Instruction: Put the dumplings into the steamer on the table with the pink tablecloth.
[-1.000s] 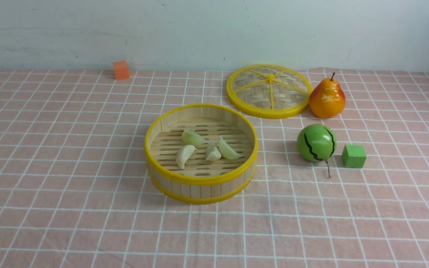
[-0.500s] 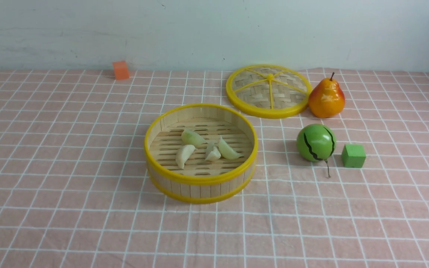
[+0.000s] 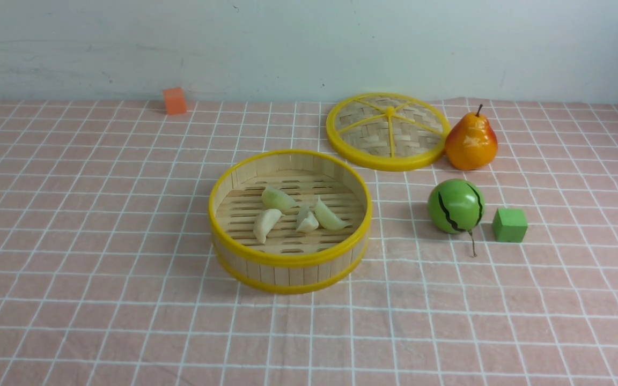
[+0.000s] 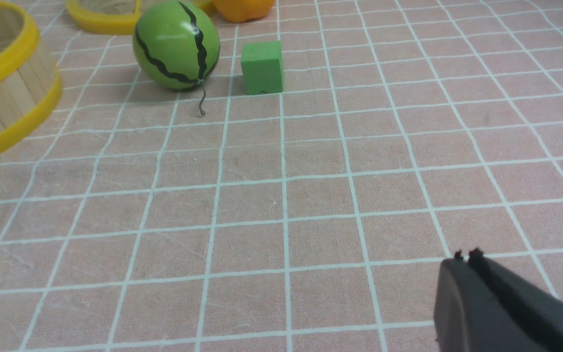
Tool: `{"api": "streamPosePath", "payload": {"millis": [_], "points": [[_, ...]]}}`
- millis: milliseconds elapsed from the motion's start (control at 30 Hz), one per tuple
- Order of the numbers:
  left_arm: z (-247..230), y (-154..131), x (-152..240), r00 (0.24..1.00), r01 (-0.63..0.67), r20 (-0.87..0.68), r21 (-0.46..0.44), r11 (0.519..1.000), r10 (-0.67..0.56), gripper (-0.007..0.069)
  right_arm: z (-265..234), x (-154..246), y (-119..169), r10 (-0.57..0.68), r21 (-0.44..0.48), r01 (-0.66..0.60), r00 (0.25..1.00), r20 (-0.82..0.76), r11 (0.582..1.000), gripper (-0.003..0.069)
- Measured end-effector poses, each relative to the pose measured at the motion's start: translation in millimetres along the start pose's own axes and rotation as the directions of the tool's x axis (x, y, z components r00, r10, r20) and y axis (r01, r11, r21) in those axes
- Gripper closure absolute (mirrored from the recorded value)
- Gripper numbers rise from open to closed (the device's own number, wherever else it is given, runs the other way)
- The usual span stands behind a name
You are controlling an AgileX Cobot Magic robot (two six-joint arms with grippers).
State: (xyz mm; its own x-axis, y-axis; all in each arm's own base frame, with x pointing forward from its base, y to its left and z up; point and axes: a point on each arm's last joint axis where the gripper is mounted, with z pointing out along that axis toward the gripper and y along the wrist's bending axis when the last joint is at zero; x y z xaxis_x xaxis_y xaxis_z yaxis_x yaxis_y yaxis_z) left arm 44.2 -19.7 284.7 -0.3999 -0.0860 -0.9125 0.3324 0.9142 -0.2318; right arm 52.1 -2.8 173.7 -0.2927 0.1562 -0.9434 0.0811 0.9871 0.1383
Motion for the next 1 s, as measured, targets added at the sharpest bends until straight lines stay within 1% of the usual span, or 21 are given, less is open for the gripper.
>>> {"api": "streamPosePath", "payload": {"millis": [1000], "points": [[0.1, 0.0, 0.2, 1.000, 0.000, -0.001, 0.000, 1.000, 0.000, 0.0516, 0.0, 0.0, 0.0, 0.004, 0.000, -0.004, 1.000, 0.000, 1.000, 0.0648]]}}
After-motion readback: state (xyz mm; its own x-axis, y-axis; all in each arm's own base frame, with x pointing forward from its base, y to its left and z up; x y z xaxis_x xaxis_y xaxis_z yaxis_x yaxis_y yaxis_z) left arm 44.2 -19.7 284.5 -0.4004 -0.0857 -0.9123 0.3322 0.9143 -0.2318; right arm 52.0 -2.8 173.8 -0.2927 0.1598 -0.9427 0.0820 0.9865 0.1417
